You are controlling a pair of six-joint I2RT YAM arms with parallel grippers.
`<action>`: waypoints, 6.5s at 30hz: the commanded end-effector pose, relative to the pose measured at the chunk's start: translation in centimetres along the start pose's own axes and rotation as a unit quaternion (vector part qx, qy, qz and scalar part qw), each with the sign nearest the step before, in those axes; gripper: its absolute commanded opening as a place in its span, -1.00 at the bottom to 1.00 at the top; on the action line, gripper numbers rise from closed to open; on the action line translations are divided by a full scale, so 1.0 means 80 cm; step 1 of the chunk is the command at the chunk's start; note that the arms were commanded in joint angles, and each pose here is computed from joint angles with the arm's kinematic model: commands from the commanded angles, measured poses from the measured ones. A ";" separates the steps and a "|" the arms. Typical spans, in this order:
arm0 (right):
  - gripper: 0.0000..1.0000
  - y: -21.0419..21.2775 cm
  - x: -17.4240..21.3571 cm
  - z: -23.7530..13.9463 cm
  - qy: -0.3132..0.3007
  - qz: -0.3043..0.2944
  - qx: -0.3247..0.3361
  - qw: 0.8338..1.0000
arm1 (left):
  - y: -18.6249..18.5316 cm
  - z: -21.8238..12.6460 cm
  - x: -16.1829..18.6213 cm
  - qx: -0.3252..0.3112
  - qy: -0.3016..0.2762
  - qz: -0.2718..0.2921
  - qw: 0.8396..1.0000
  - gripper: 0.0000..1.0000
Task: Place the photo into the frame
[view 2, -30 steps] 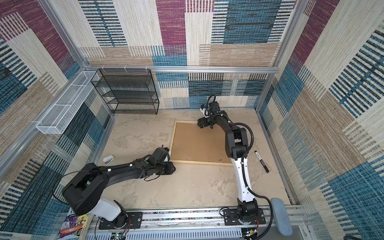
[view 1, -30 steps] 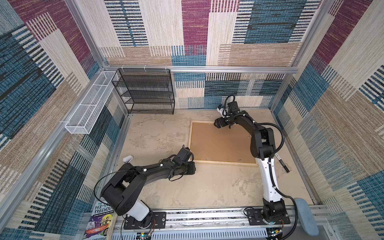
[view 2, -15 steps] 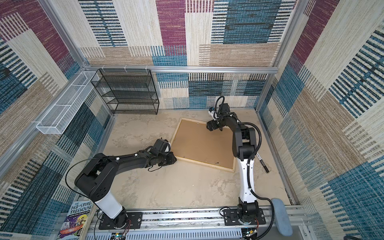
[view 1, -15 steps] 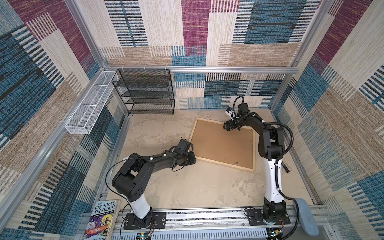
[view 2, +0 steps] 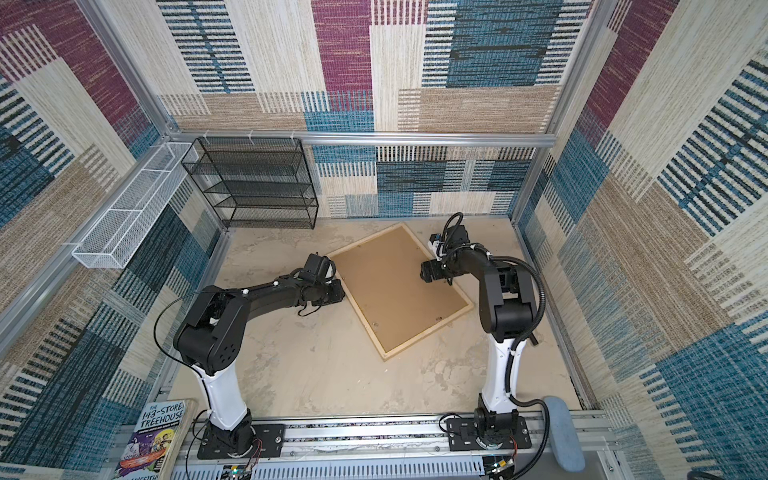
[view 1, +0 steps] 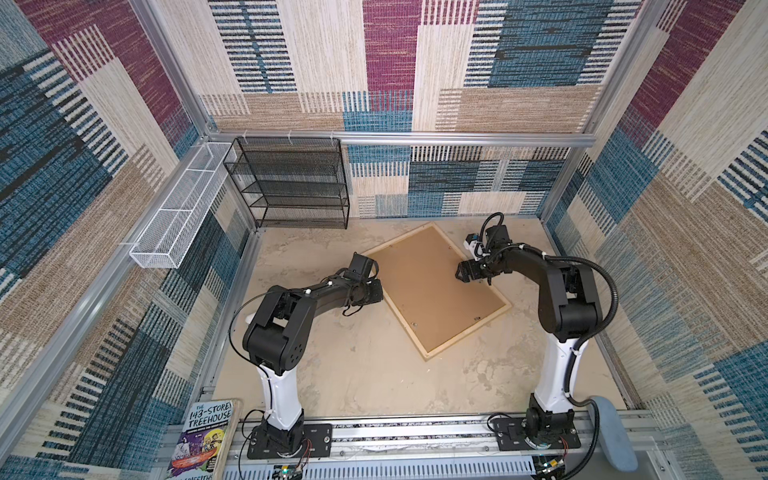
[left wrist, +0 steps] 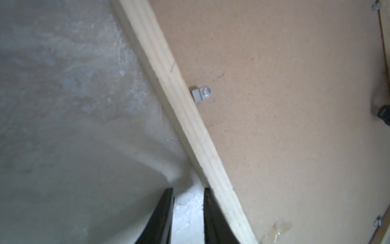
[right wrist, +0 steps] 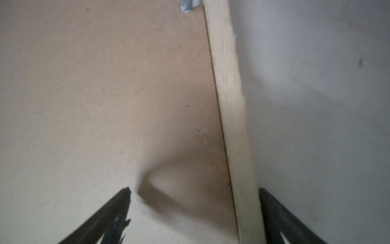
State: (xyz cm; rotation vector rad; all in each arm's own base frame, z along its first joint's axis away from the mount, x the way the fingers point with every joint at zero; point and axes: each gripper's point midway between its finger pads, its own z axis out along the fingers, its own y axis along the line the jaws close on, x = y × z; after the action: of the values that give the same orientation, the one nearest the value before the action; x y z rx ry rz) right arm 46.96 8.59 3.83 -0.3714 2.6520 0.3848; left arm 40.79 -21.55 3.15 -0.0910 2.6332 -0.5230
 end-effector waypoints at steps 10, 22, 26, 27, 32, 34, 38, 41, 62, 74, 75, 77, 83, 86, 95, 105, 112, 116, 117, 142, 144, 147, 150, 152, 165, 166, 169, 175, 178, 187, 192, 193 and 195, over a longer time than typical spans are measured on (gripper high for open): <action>0.86 0.102 0.098 -0.059 -0.041 0.102 -0.074 0.991 | 0.010 -0.002 0.009 -0.019 0.022 0.018 0.999 -0.42; 0.88 0.071 0.057 -0.087 -0.102 0.107 0.020 0.989 | 0.003 -0.041 0.014 -0.005 0.004 0.013 1.000 -0.38; 0.87 0.080 0.051 -0.092 -0.114 0.101 0.007 0.988 | 0.003 -0.047 0.017 -0.003 0.002 0.013 1.000 -0.38; 0.86 0.085 0.048 -0.093 -0.118 0.096 0.003 0.988 | 0.003 -0.046 0.019 -0.002 0.004 0.012 1.000 -0.38; 0.78 0.109 0.038 -0.095 -0.126 0.076 -0.025 0.989 | -0.005 -0.044 0.032 0.009 0.012 0.010 1.000 -0.38; 0.71 0.125 0.033 -0.094 -0.130 0.068 -0.048 0.988 | -0.009 -0.043 0.038 0.011 0.014 0.011 1.000 -0.37; 0.60 0.164 0.027 -0.089 -0.140 0.056 -0.095 0.984 | -0.009 -0.045 0.050 0.003 0.013 0.004 1.000 -0.39; 0.52 0.194 0.028 -0.080 -0.140 0.047 -0.124 0.981 | -0.011 -0.047 0.061 -0.005 0.009 0.007 1.000 -0.39; -0.38 0.298 -0.073 0.063 -0.122 -0.035 -0.213 0.969 | -0.009 -0.052 0.078 -0.004 0.005 0.019 1.000 -0.59; -0.39 0.331 -0.083 0.098 -0.096 -0.047 -0.268 0.957 | -0.012 -0.054 0.081 0.005 0.007 0.031 0.999 -0.59; -0.38 0.333 -0.081 0.100 -0.090 -0.045 -0.271 0.957 | -0.012 -0.053 0.081 0.005 0.008 0.031 0.999 -0.59; -0.35 0.333 -0.079 0.103 -0.082 -0.041 -0.273 0.958 | -0.013 -0.053 0.081 0.006 0.008 0.032 0.999 -0.59; -0.23 0.339 -0.069 0.107 -0.056 -0.026 -0.289 0.955 | -0.012 -0.051 0.083 0.003 0.012 0.033 0.999 -0.59; -0.21 0.340 -0.065 0.107 -0.045 -0.016 -0.293 0.955 | -0.011 -0.051 0.083 0.003 0.012 0.034 0.999 -0.59; -0.19 0.347 -0.057 0.105 -0.014 0.011 -0.313 0.950 | -0.010 -0.053 0.083 0.002 0.012 0.035 0.999 -0.60; -0.18 0.347 -0.052 0.118 0.002 0.021 -0.318 0.948 | -0.011 -0.053 0.084 0.003 0.013 0.038 0.999 -0.60; -0.18 0.349 -0.048 0.121 0.006 0.027 -0.327 0.945 | -0.012 -0.051 0.084 0.005 0.016 0.039 0.999 -0.60; -0.19 0.346 -0.052 0.121 0.001 0.030 -0.323 0.946 | -0.013 -0.051 0.084 0.005 0.018 0.040 0.999 -0.60; -0.18 0.345 -0.054 0.121 0.000 0.030 -0.322 0.946 | -0.012 -0.051 0.083 0.004 0.017 0.040 0.999 -0.60; -0.08 0.339 -0.037 0.104 0.046 0.057 -0.369 0.927 | -0.010 -0.052 0.084 -0.003 0.018 0.044 0.999 -0.61; -0.08 0.339 -0.035 0.105 0.049 0.062 -0.371 0.925 | -0.010 -0.052 0.084 -0.003 0.018 0.044 0.999 -0.61; -0.07 0.338 -0.034 0.108 0.052 0.068 -0.371 0.925 | -0.009 -0.053 0.084 -0.003 0.018 0.045 0.999 -0.61; -0.07 0.337 -0.034 0.112 0.055 0.078 -0.369 0.925 | -0.009 -0.054 0.085 -0.003 0.017 0.045 0.999 -0.61; -0.06 0.335 -0.035 0.113 0.054 0.083 -0.367 0.925 | -0.008 -0.055 0.085 -0.003 0.016 0.045 0.999 -0.62; -0.05 0.327 -0.043 0.115 0.037 0.129 -0.361 0.923 | -0.014 -0.057 0.086 0.009 0.016 0.044 0.999 -0.62; -0.06 0.326 -0.042 0.115 0.036 0.132 -0.361 0.922 | -0.014 -0.056 0.086 0.010 0.017 0.044 0.999 -0.62; -0.06 0.326 -0.041 0.118 0.036 0.139 -0.364 0.920 | -0.016 -0.055 0.086 0.012 0.017 0.044 0.999 -0.62; -0.06 0.328 -0.043 0.117 0.033 0.150 -0.371 0.916 | -0.018 -0.053 0.087 0.015 0.019 0.046 0.999 -0.62; -0.06 0.328 -0.045 0.118 0.032 0.152 -0.374 0.915 | -0.018 -0.053 0.087 0.014 0.019 0.047 0.999 -0.62; -0.06 0.332 -0.045 0.119 0.033 0.152 -0.378 0.913 | -0.020 -0.050 0.088 0.017 0.023 0.050 0.998 -0.62; -0.06 0.334 -0.046 0.118 0.034 0.150 -0.380 0.912 | -0.021 -0.051 0.087 0.017 0.022 0.050 0.998 -0.62; -0.06 0.335 -0.046 0.118 0.033 0.150 -0.381 0.912 | -0.021 -0.050 0.088 0.017 0.022 0.050 0.998 -0.62; -0.06 0.334 -0.047 0.119 0.033 0.150 -0.380 0.912 | -0.021 -0.051 0.088 0.017 0.022 0.050 0.998 -0.62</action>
State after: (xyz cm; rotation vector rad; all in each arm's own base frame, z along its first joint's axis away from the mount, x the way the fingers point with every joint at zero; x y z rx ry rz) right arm 45.31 37.75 5.17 -0.2934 2.4164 1.6151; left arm 32.53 -21.33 3.72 -0.0021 2.6770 -0.4634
